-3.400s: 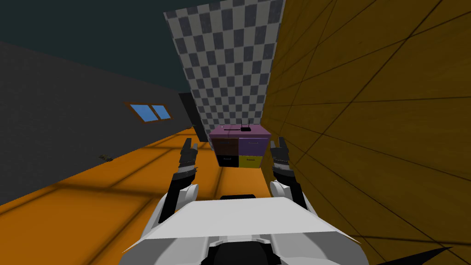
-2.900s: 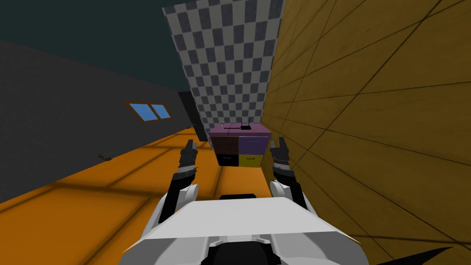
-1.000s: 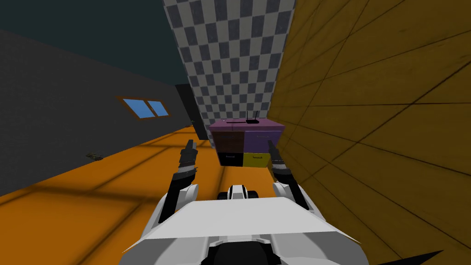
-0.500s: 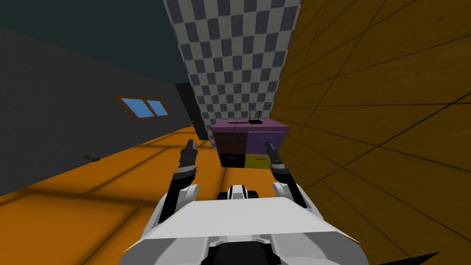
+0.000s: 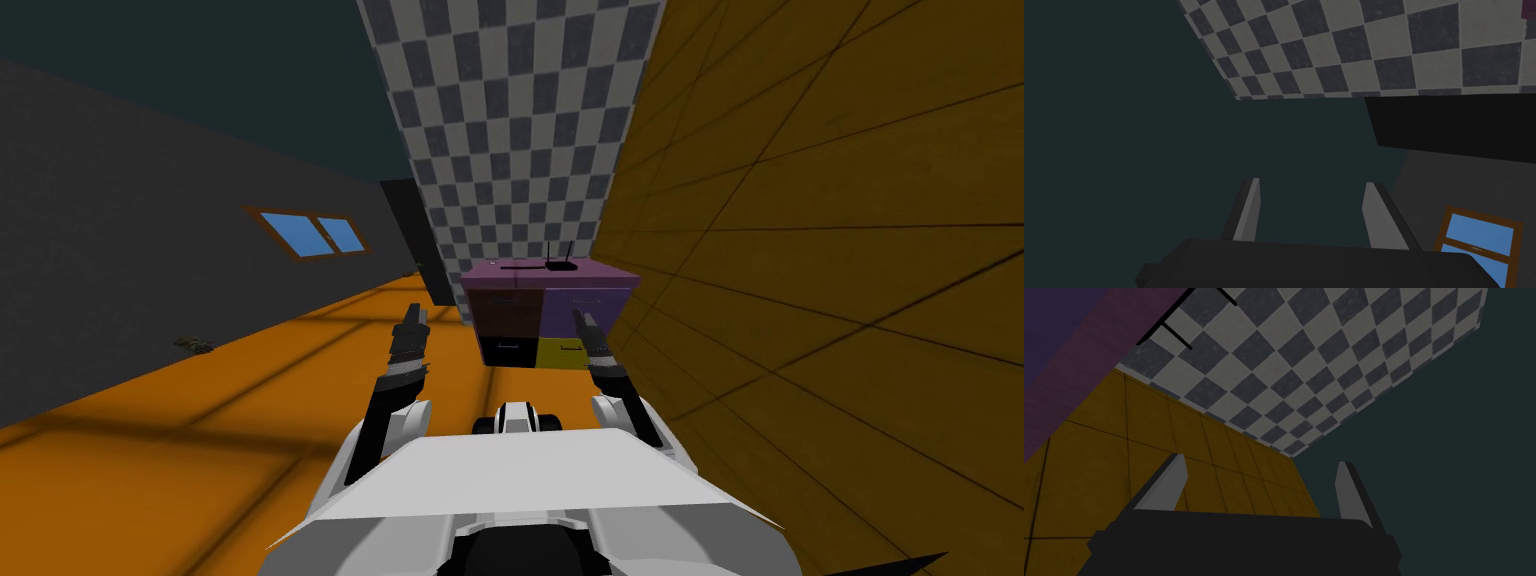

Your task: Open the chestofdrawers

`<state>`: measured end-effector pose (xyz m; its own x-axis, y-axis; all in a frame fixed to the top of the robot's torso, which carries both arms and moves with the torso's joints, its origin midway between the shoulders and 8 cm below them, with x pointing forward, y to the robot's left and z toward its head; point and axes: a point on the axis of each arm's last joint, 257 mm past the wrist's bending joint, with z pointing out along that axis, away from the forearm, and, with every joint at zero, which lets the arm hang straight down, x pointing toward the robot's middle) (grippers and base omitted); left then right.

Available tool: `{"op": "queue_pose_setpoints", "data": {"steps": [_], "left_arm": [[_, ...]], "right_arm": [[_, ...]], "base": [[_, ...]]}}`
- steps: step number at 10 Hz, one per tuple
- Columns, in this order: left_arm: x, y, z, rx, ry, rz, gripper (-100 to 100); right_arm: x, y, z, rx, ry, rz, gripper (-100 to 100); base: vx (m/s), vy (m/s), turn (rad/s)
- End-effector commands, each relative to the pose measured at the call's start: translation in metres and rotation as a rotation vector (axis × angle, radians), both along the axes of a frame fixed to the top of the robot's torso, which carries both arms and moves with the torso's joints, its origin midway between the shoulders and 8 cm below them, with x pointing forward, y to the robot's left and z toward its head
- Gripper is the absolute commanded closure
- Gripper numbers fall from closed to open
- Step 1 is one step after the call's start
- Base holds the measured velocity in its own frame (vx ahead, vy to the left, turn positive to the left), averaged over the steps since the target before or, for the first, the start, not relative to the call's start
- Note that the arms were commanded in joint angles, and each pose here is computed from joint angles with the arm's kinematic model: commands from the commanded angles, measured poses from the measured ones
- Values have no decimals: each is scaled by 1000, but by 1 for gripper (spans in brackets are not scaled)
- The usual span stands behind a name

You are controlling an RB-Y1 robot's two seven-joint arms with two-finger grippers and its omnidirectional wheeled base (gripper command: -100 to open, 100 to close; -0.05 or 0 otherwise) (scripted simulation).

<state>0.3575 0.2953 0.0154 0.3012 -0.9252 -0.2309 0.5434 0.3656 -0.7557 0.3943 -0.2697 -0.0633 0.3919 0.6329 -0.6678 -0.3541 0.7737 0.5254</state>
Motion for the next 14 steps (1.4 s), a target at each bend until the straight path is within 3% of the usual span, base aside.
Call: {"op": "queue_pose_setpoints", "data": {"steps": [1, 14], "left_arm": [[0, 0, 0, 0, 0, 0, 0], [0, 0, 0, 0, 0, 0, 0]], "right_arm": [[5, -1, -8, -70, 16, -41, -100], [24, -2, -40, -365, 76, -198, -100]], "base": [[68, 65, -9], [48, 65, -9]]}}
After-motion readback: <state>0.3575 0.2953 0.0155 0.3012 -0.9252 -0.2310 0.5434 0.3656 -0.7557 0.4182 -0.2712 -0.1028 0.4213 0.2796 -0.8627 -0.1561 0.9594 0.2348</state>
